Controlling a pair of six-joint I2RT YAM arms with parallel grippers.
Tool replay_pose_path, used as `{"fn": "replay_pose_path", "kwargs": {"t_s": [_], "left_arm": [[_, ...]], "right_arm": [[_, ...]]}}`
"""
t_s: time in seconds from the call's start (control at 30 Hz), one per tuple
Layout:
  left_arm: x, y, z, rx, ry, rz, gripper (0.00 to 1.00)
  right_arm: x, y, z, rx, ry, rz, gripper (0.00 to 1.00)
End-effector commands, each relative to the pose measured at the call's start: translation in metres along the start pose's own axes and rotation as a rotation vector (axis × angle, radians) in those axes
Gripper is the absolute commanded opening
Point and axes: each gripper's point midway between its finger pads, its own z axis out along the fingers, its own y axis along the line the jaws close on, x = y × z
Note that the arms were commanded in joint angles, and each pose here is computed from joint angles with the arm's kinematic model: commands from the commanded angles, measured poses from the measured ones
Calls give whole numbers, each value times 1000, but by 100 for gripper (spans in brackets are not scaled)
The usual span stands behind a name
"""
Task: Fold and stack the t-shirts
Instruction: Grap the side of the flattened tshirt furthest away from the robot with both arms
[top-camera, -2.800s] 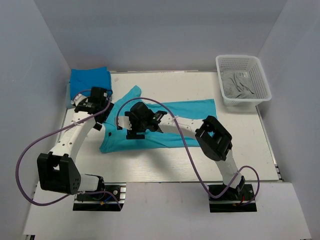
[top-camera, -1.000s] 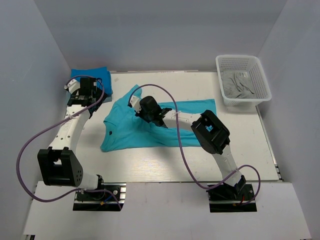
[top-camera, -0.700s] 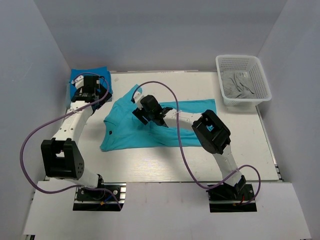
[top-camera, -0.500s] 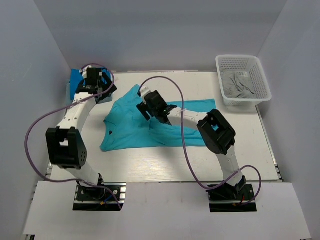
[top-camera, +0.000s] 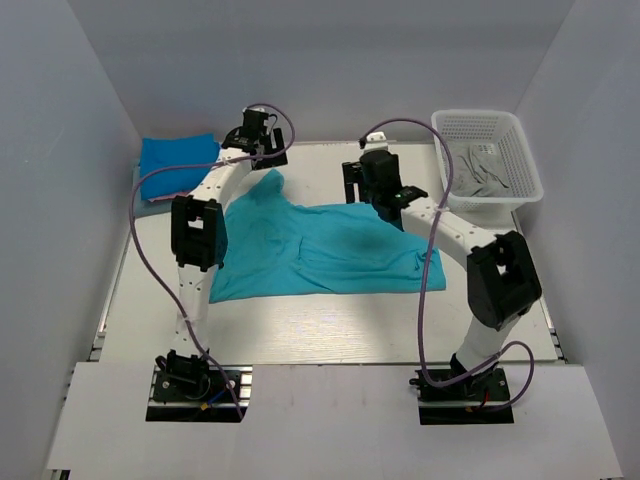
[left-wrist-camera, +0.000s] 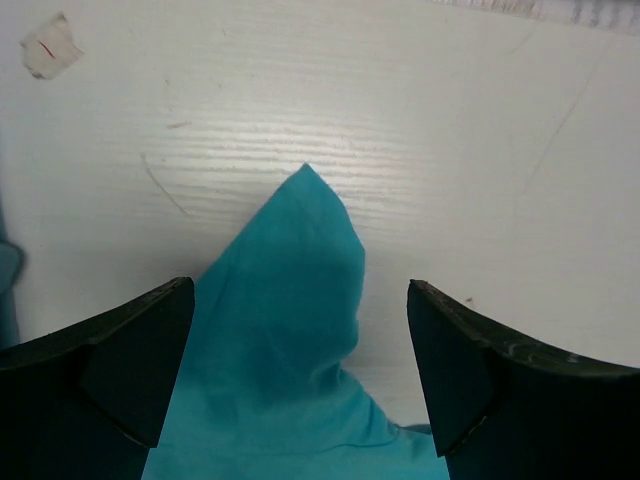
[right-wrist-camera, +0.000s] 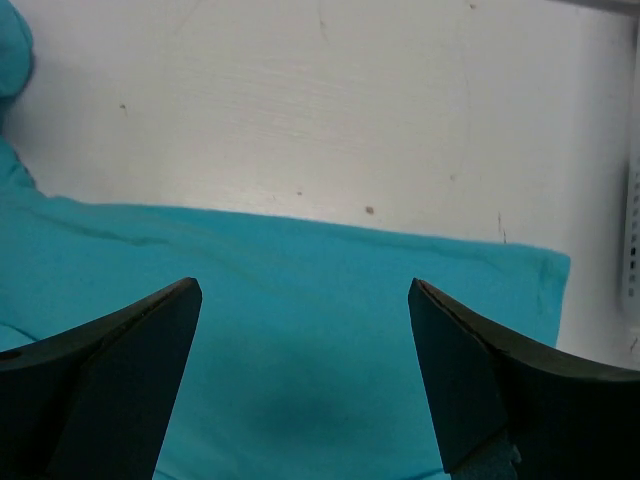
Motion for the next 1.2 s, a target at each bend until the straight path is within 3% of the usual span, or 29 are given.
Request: {"fn": "replay_pose_path", "kwargs": {"t_s": [0.0,0.27,0.43,0.6,0.8,0.97,1.03,1.07,1.17], "left_arm": [[-24,0,-16,-12,-53,64,96],[-12,25,4,-159,-70,-8,96],[-7,24,22,-158,-71,-18,95],[10,18,39,-120,-38,-3,82],[59,33,49,-160,75,12,73],[75,28,54,-108,106,29,55],[84,31,57,-113,124,47,42],[88,34,61,-126,130,50,30],[85,42,60,-168,116,54,16]], "right_arm": [[17,-15,-16,38,41,48,90],[29,-33,-25,53,72,88,90],[35,-35,-21,49,95,95,90],[35,-39,-20,65,96,97,90],[28,-52,-19,99,78,112,90],[28,-67,-13,148,79,116,90],[30,-73,-10,177,84,115,90],[29,-80,-7,196,81,127,90],[35,-84,5,192,93,150,90]]}}
